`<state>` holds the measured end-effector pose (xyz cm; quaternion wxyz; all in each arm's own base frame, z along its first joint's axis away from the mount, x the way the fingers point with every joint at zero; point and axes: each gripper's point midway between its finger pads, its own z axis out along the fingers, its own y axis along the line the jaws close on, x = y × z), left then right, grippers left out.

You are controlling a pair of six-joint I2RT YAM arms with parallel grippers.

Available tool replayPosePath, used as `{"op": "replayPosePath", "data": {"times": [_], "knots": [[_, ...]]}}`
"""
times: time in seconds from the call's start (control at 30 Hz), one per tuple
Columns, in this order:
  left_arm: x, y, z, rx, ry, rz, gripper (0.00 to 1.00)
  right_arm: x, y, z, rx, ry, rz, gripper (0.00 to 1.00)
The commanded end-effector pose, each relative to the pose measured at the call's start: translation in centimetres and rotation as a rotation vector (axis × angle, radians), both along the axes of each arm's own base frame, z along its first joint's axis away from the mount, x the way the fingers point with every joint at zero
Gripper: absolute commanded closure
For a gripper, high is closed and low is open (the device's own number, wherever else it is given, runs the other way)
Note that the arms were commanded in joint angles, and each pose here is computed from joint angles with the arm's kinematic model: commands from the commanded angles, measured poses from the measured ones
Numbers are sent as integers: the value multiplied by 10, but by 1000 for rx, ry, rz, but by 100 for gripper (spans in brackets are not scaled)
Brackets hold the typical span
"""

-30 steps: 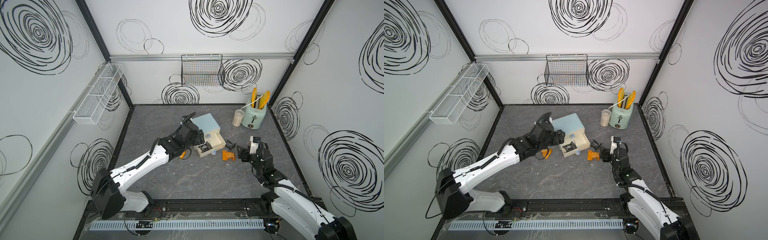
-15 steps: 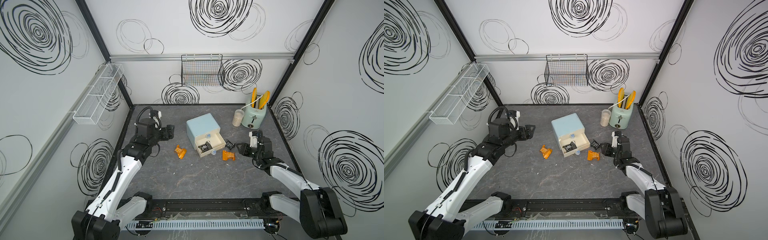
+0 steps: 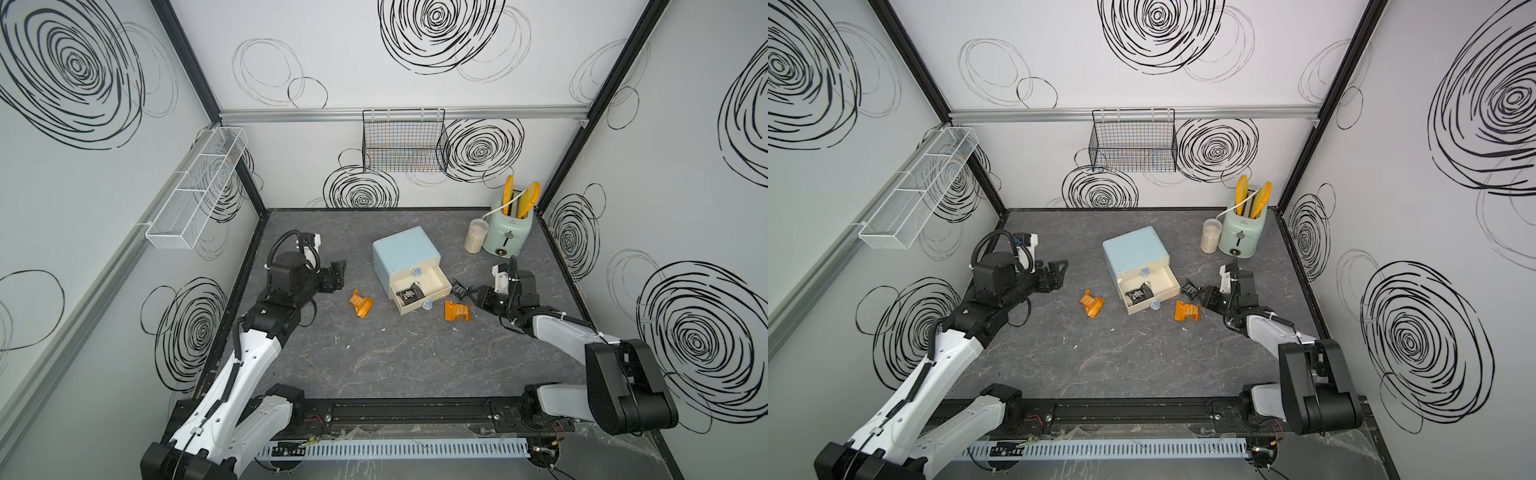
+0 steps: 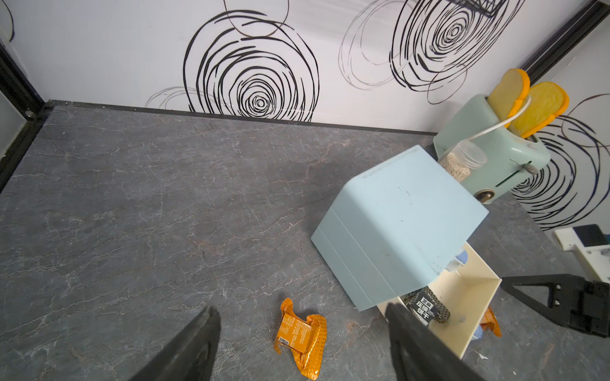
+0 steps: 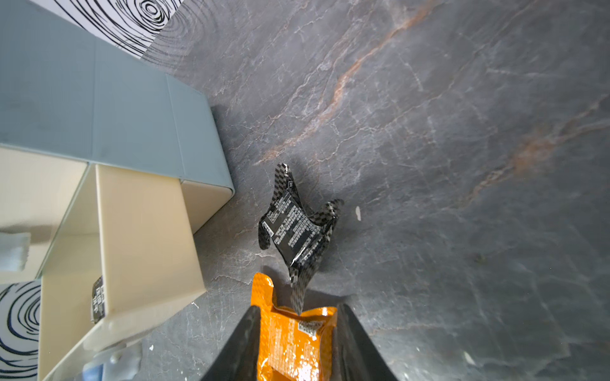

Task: Place the cookies into the drawer by color
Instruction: Pick up the cookie at the center of the board.

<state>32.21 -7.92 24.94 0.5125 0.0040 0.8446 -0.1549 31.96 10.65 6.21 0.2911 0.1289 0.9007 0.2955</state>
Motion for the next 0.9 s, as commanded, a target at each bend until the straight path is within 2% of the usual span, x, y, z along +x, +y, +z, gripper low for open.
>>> {"op": "replayPosePath", "data": {"times": [0.0, 0.87], "knots": [[5, 8, 13, 7, -74, 29, 16, 7, -2, -1, 17, 28, -41, 63], [6, 14, 10, -15, -60, 35, 15, 26, 11, -25, 106, 65, -53, 76]]}}
